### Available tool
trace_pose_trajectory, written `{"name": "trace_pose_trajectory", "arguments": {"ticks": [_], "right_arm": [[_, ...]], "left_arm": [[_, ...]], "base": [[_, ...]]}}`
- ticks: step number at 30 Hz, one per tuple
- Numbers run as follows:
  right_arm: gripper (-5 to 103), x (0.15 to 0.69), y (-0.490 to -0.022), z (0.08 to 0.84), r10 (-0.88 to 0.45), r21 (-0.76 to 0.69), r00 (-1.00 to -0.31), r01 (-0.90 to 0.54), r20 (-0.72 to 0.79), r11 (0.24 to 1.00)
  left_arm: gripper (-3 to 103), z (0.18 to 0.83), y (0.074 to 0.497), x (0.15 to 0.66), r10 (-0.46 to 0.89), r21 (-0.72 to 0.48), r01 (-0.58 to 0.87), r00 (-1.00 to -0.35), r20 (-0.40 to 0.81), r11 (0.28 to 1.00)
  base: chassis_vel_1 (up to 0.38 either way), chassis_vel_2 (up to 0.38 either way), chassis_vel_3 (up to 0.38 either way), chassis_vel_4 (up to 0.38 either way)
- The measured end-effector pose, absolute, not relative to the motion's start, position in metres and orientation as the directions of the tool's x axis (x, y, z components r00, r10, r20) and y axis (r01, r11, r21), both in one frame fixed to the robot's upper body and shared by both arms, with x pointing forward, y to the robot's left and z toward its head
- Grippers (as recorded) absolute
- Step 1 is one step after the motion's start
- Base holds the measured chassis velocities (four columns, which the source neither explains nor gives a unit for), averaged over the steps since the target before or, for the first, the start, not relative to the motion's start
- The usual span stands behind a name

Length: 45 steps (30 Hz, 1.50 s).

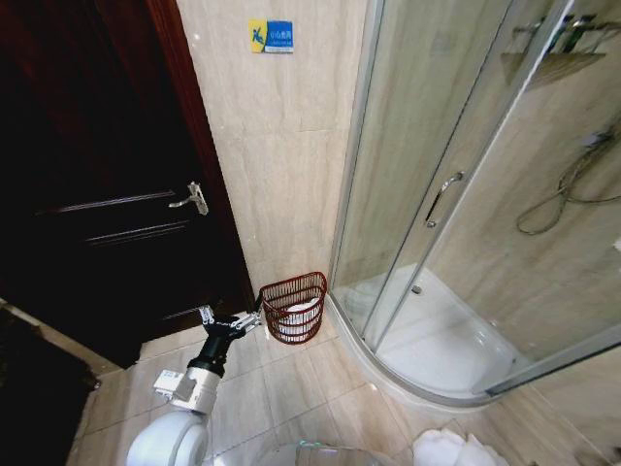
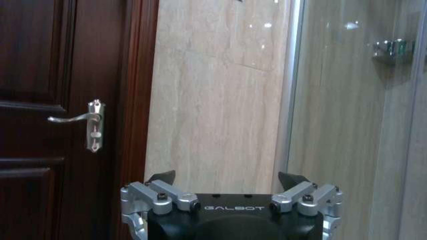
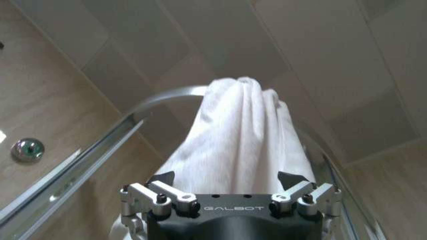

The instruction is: Discard the used towel into the hamper.

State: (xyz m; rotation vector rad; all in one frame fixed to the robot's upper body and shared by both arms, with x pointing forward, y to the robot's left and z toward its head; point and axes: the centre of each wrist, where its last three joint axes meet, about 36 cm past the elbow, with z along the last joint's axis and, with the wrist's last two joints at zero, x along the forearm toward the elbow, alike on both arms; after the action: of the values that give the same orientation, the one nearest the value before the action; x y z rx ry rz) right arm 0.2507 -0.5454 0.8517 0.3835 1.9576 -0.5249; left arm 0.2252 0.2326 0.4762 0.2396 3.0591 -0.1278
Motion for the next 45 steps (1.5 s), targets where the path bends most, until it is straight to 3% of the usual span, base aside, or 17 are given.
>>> {"name": "trace_pose_trajectory", "arguments": {"ticks": [12,21,33,45], "right_arm": [[100,0.259,-0.547,0.916,0.05,-0.174,-0.397,0.508,-0.916,0.844],[100,0.259,-0.55,0.918,0.228,-0.052,-0.502,0.483,-0.834,0.874],[100,0.26,-0.58,0.943,0.35,0.034,-0.532,0.514,-0.771,0.857],[100,0.278,-0.568,0.953,0.288,0.059,-0.634,0.357,-0.718,0.932]], "left_arm": [[100,0.476,0.233,0.225,0.152,-0.077,0.158,-0.985,-0.077,0.984],[100,0.476,0.233,0.225,0.152,-0.077,0.158,-0.985,-0.077,0.984],[100,0.476,0.233,0.225,0.152,-0.077,0.158,-0.985,-0.077,0.984],[100,0.476,0.233,0.225,0.152,-0.077,0.158,-0.985,-0.077,0.984]], "base": [[0.0,0.0,0.0,0.0],[0.0,0.0,0.0,0.0],[0.0,0.0,0.0,0.0],[0.0,0.0,0.0,0.0]]}}
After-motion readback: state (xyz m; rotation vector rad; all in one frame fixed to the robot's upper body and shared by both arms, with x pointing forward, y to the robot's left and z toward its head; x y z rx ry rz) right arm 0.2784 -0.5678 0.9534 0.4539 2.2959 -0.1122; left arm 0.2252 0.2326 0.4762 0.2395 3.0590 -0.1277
